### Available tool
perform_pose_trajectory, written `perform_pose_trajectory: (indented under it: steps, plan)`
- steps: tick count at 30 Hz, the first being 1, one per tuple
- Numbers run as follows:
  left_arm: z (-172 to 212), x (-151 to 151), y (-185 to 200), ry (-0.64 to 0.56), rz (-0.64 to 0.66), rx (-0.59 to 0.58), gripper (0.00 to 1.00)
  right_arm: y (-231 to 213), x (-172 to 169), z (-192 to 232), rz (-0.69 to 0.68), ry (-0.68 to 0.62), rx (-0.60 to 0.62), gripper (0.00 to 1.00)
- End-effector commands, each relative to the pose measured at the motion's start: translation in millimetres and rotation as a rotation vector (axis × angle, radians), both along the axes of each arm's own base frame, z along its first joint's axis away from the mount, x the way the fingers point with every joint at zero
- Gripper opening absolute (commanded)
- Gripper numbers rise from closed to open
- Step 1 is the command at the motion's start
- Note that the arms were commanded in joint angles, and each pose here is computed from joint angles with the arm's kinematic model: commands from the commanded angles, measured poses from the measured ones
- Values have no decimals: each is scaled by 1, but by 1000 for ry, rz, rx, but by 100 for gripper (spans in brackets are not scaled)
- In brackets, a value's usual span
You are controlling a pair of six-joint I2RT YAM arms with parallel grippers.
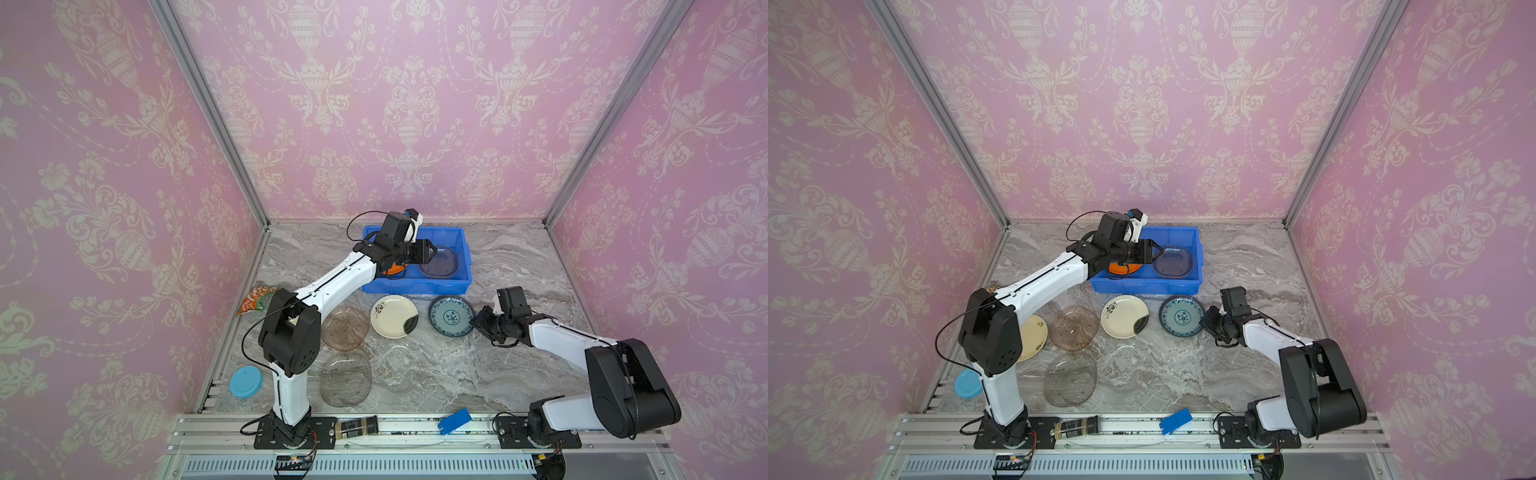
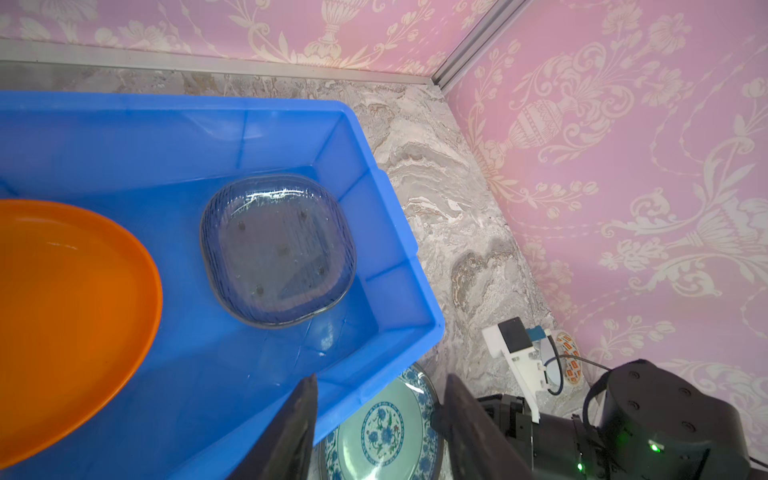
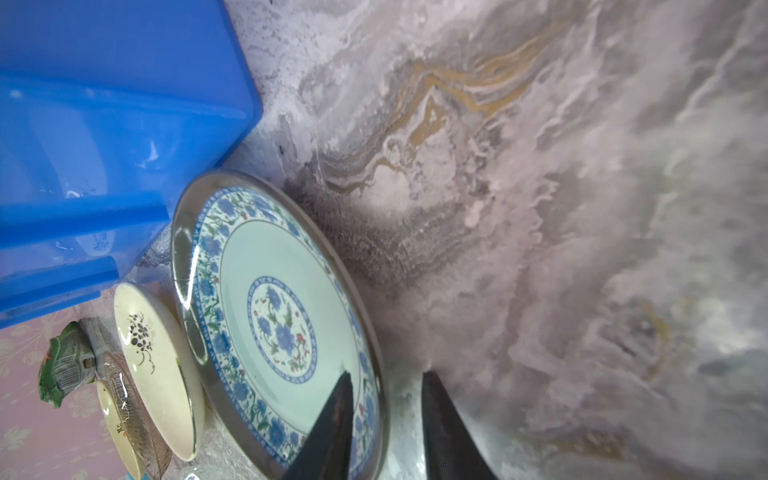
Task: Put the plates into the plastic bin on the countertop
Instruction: 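Grasp the blue-and-white patterned plate rim with the right gripper and lift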
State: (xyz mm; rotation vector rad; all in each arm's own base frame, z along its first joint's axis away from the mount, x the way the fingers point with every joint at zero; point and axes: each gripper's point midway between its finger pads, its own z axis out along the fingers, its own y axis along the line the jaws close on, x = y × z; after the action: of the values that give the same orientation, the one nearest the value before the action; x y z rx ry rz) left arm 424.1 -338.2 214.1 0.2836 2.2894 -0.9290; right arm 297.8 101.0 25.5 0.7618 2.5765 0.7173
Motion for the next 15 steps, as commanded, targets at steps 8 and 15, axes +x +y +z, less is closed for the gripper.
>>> perform_pose_trajectory:
  steps: [8, 15]
  plan:
    - [-10, -45, 16, 2, -27, -93, 51, 7, -2, -6, -14, -13, 51, 23]
    - [-23, -42, 23, -3, -14, -48, 51, 7, -8, -13, -21, -8, 62, 18]
